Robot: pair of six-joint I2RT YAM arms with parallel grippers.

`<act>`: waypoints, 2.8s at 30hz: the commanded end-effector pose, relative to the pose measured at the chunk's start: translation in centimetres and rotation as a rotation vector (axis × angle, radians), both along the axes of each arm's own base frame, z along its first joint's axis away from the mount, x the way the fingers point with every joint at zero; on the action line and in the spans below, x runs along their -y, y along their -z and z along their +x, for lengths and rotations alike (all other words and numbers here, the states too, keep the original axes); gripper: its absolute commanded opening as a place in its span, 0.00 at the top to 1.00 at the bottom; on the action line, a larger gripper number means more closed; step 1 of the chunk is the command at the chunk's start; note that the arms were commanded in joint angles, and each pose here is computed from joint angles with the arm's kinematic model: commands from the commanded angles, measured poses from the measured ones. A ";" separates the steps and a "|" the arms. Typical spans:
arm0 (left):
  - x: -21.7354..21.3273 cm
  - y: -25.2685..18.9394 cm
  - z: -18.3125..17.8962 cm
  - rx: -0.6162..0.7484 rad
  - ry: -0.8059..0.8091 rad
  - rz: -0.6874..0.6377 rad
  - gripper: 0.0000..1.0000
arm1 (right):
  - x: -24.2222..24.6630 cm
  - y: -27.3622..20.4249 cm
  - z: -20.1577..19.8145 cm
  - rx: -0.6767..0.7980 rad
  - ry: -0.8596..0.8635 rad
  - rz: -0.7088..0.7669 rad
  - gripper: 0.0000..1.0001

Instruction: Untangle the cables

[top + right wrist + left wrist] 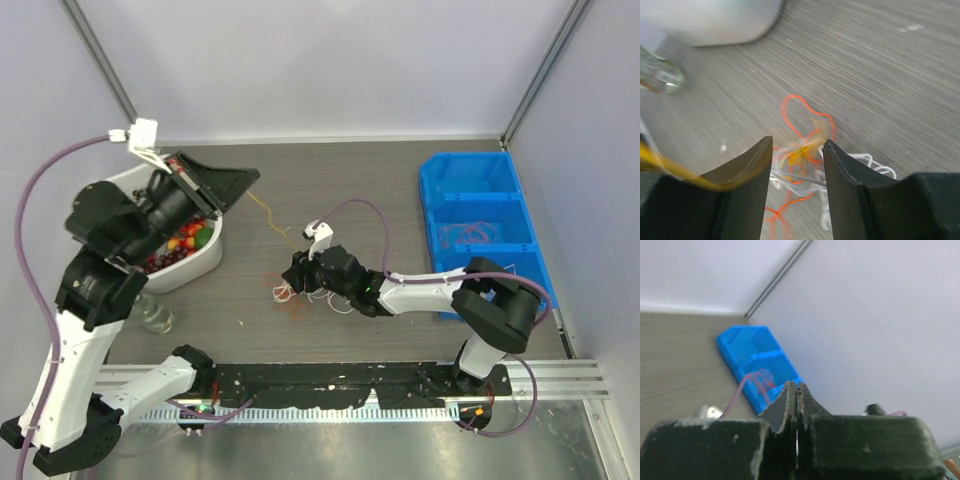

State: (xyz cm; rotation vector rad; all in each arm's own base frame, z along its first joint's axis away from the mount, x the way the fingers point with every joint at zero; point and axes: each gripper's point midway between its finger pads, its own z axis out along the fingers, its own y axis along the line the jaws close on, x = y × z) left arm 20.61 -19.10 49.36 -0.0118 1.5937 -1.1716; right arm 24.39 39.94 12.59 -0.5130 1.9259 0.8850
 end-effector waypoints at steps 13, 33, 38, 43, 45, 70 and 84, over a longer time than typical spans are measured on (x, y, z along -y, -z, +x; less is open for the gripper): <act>-4.1 -16.1 -7.0 0.418 -0.021 -0.126 1.00 | 4.7 0.2 3.1 0.134 0.226 -0.143 0.23; 0.6 -6.6 -1.4 0.152 0.069 -0.091 1.00 | 2.5 -19.5 -6.7 0.289 -0.387 0.203 0.19; 1.0 -6.2 -1.3 0.142 0.089 -0.097 1.00 | 3.9 -19.4 -2.7 0.342 -0.170 0.133 0.19; 1.6 -5.7 -0.9 0.129 0.113 -0.103 1.00 | 5.7 -19.0 0.4 0.368 0.005 0.021 0.21; 1.9 -5.6 -0.9 0.125 0.123 -0.111 1.00 | 5.8 -18.6 0.6 0.377 0.007 -0.004 0.21; 1.7 -5.5 -1.7 0.132 0.143 -0.113 1.00 | 5.1 -15.7 0.5 0.246 0.046 0.069 0.27; 2.0 -5.6 -1.7 0.130 0.162 -0.119 1.00 | 6.7 -19.1 -2.1 0.392 -0.192 0.046 0.21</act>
